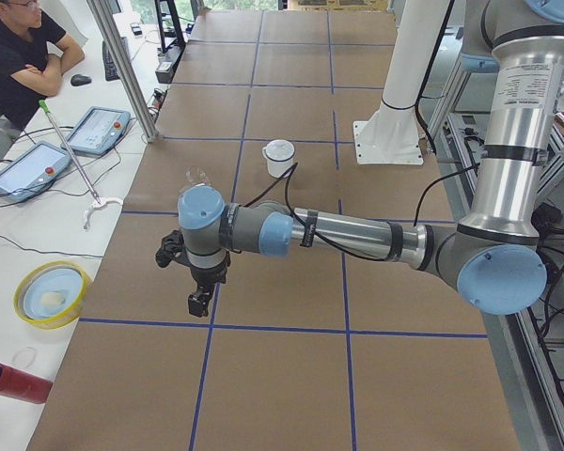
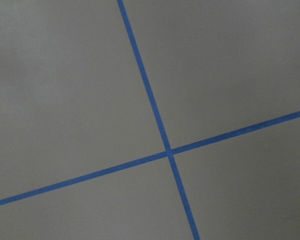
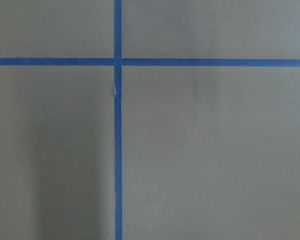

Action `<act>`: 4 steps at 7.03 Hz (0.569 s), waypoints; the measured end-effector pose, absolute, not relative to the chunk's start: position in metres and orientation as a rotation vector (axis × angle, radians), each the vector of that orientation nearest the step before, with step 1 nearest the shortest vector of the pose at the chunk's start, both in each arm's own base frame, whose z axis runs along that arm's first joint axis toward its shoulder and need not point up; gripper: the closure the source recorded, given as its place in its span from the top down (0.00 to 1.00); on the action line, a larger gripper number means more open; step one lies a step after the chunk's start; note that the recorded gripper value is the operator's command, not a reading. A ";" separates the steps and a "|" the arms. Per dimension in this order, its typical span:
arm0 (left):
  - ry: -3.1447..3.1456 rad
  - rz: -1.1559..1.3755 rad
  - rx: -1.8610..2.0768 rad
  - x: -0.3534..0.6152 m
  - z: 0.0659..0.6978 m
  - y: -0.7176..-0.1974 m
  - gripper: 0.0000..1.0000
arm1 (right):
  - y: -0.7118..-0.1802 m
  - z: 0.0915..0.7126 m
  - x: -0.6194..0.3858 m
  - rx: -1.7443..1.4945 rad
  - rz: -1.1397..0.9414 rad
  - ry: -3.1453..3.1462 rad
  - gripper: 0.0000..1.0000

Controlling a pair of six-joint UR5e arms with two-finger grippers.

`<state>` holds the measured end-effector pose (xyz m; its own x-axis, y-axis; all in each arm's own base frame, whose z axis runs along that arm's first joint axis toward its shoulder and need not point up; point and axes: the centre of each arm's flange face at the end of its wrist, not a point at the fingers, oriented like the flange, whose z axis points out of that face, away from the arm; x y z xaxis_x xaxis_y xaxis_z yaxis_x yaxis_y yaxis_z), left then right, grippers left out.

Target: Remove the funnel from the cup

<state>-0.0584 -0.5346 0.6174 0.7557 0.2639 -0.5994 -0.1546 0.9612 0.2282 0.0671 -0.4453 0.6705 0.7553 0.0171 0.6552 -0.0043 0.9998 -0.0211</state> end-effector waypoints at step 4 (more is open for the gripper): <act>0.738 0.205 0.128 -0.059 0.634 -0.528 1.00 | -0.445 0.671 0.067 -0.019 0.012 -0.715 1.00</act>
